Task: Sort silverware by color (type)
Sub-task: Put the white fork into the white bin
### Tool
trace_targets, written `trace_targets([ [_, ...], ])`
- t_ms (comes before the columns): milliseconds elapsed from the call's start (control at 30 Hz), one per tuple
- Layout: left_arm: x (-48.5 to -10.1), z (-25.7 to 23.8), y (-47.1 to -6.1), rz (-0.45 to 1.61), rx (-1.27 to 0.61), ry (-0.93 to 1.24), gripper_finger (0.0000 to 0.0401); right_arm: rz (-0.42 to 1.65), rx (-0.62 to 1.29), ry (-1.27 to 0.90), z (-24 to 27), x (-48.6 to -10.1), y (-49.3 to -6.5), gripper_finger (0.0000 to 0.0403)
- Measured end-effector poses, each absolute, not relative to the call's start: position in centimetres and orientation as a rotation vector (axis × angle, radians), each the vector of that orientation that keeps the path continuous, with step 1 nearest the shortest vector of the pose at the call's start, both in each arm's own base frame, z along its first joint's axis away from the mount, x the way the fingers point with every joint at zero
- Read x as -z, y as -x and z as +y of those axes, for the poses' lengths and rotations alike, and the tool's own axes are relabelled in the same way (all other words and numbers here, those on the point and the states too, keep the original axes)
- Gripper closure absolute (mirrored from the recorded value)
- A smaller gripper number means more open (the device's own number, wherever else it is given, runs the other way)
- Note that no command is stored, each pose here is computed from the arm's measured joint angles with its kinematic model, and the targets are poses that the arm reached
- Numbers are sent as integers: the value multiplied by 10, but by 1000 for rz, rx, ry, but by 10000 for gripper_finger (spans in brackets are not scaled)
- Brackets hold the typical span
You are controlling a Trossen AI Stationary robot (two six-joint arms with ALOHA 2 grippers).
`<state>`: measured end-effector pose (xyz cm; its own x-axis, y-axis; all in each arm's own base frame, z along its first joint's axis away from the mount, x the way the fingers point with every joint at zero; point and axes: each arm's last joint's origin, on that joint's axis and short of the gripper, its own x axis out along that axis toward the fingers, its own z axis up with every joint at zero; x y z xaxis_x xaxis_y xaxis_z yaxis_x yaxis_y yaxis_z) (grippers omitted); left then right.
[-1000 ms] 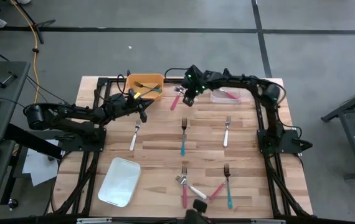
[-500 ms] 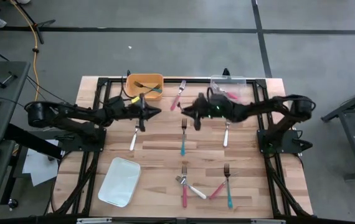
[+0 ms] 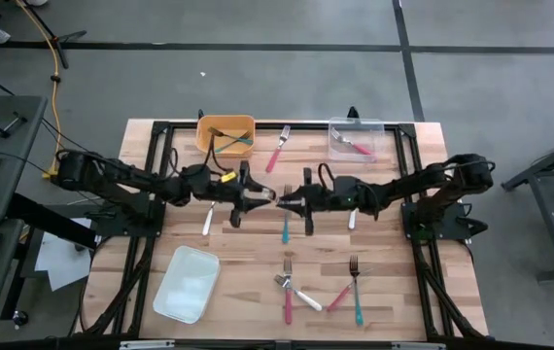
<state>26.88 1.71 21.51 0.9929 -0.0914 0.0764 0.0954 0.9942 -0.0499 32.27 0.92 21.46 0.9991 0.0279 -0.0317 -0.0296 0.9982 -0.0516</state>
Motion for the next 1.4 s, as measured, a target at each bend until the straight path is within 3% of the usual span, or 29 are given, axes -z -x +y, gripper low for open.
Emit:
trace_targets([
  [233,-225,1,-277,-111,112,7,249,17,-36,74,25,-216,-322,361],
  [1133,-237,-15,-288,-83,139,-11,254,-27,-36,67,28,-220,-322,361],
  [1400,-243,-15,-291,-86,159,3,290,-27,-39,67,28,-220,-322,361],
])
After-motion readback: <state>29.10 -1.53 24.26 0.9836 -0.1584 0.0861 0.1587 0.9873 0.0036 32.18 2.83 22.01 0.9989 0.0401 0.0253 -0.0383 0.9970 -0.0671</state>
